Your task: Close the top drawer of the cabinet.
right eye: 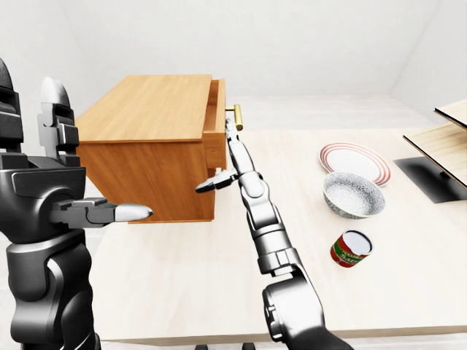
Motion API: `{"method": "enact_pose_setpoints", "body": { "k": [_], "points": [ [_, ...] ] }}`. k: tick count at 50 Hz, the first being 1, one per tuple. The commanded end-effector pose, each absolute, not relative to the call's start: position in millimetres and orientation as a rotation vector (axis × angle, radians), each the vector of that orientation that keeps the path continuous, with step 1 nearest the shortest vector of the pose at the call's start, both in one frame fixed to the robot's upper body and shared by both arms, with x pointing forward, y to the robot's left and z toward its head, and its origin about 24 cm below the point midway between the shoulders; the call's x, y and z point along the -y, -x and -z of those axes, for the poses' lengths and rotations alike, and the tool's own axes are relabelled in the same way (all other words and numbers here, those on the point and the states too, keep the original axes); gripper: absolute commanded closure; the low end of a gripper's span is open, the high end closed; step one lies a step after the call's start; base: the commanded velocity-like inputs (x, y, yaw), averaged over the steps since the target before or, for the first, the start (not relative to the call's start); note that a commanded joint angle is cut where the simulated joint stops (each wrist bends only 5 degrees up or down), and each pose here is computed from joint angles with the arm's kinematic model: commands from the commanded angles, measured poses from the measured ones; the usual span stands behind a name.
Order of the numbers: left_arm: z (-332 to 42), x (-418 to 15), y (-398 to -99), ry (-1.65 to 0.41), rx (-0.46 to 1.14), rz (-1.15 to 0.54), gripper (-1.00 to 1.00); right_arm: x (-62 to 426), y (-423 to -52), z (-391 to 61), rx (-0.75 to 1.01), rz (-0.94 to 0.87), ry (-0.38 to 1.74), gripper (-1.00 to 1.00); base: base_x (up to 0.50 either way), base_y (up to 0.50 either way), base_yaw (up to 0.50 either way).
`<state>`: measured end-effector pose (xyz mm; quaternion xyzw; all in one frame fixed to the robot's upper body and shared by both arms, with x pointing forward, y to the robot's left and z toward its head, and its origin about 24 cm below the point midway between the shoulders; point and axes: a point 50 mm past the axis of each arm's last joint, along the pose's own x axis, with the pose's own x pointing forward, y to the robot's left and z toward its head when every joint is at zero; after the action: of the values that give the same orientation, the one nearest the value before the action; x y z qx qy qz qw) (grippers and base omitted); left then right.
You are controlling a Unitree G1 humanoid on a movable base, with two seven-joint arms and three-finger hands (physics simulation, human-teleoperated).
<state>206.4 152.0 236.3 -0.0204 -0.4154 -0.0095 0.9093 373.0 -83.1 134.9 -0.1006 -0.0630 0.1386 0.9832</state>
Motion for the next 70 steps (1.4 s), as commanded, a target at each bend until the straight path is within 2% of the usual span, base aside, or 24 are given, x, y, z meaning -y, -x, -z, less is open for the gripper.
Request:
{"method": "enact_pose_setpoints", "body": {
  "k": [1,42,70],
  "points": [
    [-236.6,-151.5,-206.4,0.043,0.859,0.021,-1.00,13.1,-355.8,-92.5,-0.031,-0.525,0.133,-1.00,0.00,0.00,0.01],
    [-237.2,-151.4,-206.4,0.043,0.861,0.021,-1.00,-32.9,-344.3,-88.3,-0.044,-0.685,0.108,-1.00,0.00,0.00,0.00],
    [-235.3,-151.9,-206.9,0.040,0.852,0.019,-1.00,-30.1,-345.8,-87.7,-0.039,-0.677,0.109,-1.00,0.00,0.00,0.00]
  ]
}}
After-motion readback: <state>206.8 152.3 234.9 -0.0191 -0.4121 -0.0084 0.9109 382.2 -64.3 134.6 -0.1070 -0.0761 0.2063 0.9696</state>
